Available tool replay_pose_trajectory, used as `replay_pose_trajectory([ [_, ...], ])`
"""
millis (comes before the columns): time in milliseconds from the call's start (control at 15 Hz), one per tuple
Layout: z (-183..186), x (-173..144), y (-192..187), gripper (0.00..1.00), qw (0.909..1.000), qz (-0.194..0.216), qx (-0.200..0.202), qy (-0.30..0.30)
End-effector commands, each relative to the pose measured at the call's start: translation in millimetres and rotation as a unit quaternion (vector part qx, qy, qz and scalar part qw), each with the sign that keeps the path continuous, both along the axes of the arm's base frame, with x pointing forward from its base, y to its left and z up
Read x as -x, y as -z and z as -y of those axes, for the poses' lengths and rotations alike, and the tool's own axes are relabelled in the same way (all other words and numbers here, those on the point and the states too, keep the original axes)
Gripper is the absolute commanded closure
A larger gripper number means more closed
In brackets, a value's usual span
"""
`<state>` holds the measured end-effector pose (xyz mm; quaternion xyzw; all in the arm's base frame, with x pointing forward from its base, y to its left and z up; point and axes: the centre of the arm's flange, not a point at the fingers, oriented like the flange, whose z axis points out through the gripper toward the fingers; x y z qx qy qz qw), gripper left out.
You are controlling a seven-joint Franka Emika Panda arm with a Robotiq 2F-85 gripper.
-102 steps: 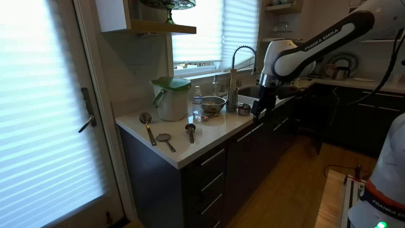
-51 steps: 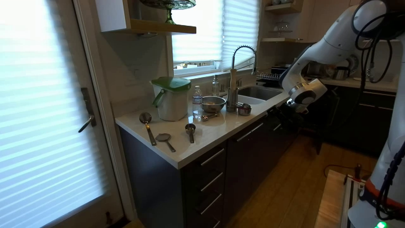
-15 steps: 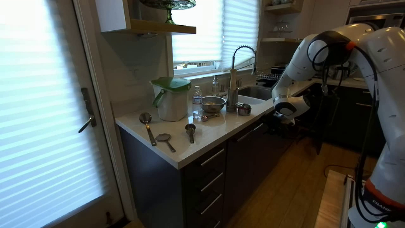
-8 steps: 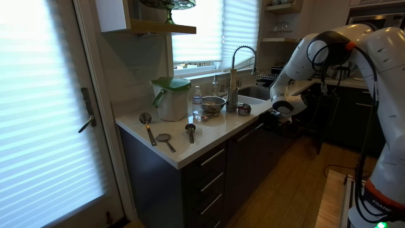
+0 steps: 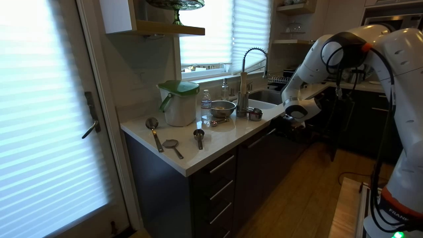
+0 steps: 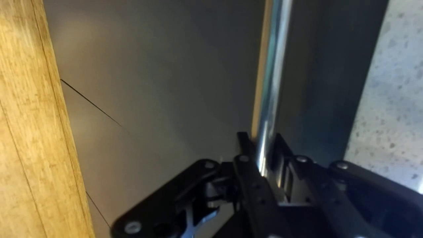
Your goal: Open the bin compartment
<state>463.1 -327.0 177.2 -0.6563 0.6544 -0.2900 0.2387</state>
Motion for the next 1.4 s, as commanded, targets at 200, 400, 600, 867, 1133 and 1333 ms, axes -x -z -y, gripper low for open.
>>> replay_pose_trajectory([
  [200,7,55,7,0.95,0.9939,-0.098,-0.015,-0.049],
  [400,11,76,6,0.95,0.9901,-0.124,-0.029,-0.059],
  [600,16,97,3,0.95,0.9861,-0.149,-0.038,-0.062],
  [867,22,139,-3,0.95,0.9778,-0.194,-0.044,-0.064],
  [1133,26,171,-9,0.95,0.9718,-0.224,-0.042,-0.062],
  [1333,26,182,-10,0.50,0.9681,-0.238,-0.035,-0.068],
])
